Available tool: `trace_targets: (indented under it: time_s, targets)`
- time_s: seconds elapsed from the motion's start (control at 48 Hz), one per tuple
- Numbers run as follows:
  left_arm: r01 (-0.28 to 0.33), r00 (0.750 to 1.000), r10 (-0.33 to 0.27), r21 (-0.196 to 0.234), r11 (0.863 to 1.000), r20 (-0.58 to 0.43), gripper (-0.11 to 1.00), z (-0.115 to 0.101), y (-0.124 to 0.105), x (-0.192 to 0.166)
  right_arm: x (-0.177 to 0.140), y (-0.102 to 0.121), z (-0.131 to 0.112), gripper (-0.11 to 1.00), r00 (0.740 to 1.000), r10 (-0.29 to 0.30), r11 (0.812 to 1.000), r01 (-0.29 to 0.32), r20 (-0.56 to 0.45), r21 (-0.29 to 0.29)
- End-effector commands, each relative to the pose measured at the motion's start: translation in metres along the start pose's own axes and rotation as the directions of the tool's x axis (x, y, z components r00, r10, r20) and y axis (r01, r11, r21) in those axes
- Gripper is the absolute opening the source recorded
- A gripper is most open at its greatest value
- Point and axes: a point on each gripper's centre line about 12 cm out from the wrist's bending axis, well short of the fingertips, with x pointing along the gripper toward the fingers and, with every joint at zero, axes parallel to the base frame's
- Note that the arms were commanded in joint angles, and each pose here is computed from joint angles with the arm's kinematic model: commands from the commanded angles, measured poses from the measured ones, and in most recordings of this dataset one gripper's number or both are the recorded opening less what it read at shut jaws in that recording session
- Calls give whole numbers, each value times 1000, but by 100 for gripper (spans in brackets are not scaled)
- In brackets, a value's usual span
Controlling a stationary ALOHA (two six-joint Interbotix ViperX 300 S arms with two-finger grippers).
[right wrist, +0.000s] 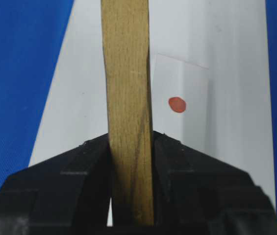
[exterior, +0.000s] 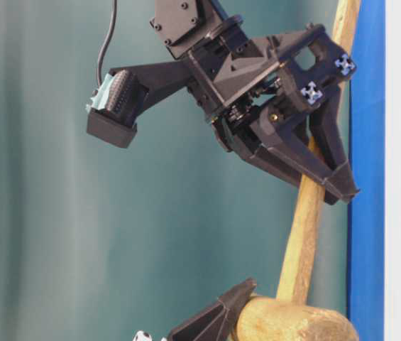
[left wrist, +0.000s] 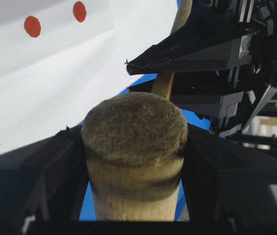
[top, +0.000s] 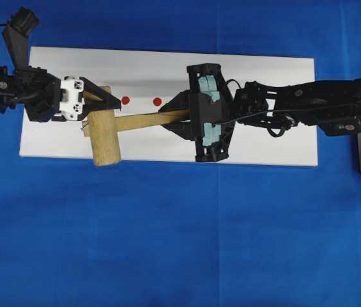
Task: Hit the mark with a hammer.
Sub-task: 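Release the mallet head with the left gripper and retract it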
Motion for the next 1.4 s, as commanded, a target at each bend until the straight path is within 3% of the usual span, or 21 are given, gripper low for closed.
trace_targets:
  time_s: [0.0,0.292,0.334,0.459,0.521,0.876,1.376]
  targets:
    - [48,999,-48,2,999,21,47,7,-15,-2,-3,-5,15,9,999,-15,1000,14,44,11]
    - [43,999,-43,4,999,28,48,9,-14,-2,-3,-5,16,9,999,-16,1000,16,48,12]
    - [44,999,-44,6,999,24,54,8,-14,-2,-3,-5,16,9,999,-15,1000,15,48,11]
    - [48,999,-48,11,999,16,86,5,-15,-3,-3,-5,17,9,999,-15,1000,15,48,15]
    - [44,999,-44,7,999,15,92,5,-15,-3,-3,-5,17,9,999,-16,1000,15,49,16]
    - [33,999,-33,12,999,3,90,2,-14,-22,-25,-6,16,9,998,-17,999,15,66,34]
    - [23,1000,-23,15,1000,-2,90,-4,8,-72,-74,-7,-9,9,997,-30,994,23,64,109]
